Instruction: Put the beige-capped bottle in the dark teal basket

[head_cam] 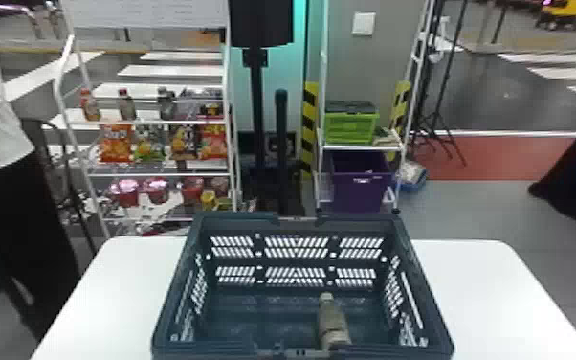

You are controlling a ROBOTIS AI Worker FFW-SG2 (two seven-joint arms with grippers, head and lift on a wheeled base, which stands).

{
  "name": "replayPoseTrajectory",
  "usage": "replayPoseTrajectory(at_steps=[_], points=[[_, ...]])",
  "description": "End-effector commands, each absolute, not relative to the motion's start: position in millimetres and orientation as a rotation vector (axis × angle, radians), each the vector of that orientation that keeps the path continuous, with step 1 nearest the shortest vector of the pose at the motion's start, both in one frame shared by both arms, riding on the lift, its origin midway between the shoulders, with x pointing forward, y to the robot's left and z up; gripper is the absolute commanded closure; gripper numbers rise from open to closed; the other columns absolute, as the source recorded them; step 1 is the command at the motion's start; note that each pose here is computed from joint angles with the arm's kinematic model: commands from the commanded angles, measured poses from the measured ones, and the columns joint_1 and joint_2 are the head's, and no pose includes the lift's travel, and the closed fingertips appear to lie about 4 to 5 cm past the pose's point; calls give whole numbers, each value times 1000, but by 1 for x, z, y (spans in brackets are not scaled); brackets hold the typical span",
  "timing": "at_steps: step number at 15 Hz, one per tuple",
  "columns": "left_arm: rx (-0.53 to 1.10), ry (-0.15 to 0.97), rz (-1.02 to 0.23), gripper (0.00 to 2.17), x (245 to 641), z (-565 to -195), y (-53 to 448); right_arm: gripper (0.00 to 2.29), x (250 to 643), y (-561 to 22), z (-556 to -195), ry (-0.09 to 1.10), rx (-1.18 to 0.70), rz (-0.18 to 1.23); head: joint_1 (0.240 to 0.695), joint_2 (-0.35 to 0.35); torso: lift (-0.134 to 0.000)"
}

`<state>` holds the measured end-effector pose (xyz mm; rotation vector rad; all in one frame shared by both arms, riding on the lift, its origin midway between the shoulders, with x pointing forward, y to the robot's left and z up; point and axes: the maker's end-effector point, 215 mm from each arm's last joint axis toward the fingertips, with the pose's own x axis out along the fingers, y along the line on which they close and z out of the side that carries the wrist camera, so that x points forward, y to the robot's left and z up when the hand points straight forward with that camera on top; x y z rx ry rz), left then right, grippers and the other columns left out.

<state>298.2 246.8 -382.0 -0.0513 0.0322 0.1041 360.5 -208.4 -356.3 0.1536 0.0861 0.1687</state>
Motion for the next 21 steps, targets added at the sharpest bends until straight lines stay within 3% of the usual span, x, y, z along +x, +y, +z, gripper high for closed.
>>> replayPoseTrajectory(at_steps=[1, 6, 21], points=[[-51, 34, 104, 157, 298, -382, 246, 12, 345, -214, -366, 79, 151, 152, 499, 0, 0], [-52, 31, 103, 157, 298, -381, 245, 12, 321, -219, -367, 21, 130, 150, 499, 0, 0], [-47, 40, 96, 161, 297, -380, 240, 29, 307, -220, -382, 56, 131, 153, 499, 0, 0]])
